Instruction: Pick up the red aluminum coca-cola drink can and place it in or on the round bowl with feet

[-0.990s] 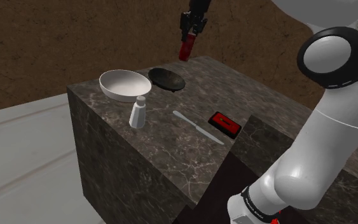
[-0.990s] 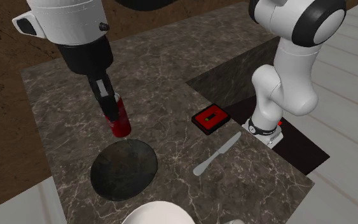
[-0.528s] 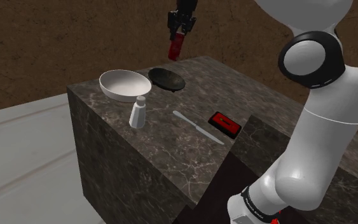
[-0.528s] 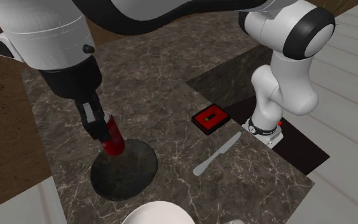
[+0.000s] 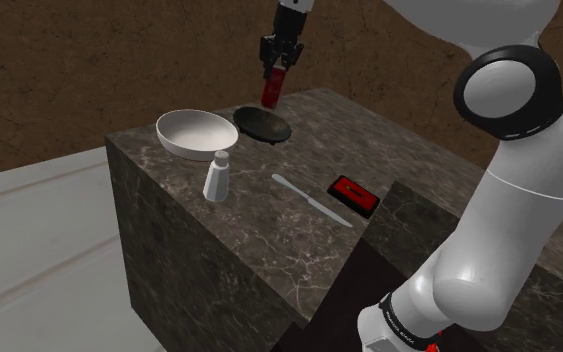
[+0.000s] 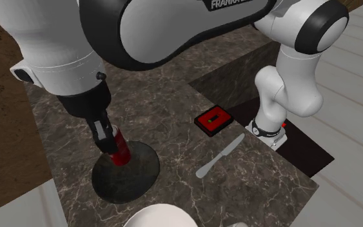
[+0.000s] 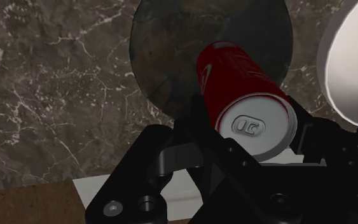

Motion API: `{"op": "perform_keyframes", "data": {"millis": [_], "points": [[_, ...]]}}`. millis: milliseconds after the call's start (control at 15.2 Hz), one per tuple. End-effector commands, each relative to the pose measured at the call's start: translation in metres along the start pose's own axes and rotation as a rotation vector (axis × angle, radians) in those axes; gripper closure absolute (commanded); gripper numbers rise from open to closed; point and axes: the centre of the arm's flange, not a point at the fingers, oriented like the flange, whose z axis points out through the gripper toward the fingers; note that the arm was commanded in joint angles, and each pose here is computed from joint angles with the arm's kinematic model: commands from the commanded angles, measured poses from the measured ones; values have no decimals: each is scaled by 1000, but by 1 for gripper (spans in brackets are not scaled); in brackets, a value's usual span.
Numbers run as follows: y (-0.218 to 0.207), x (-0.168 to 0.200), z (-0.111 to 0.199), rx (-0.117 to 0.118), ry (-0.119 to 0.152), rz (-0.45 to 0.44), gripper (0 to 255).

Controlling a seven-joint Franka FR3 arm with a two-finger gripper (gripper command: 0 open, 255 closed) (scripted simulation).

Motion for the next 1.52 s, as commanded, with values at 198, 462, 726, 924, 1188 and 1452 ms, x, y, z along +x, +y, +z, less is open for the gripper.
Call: {"op": "perform_keyframes", "data": {"millis": [198,462,726,924,1188,1452], "points": [[0,1,28,0,1,0,255],[0,1,50,0,1,0,255],[0,1,50,0,1,0,255],[0,1,50,0,1,0,255],[0,1,50,0,1,0,0],[0,1,36,0,1,0,0]]}}
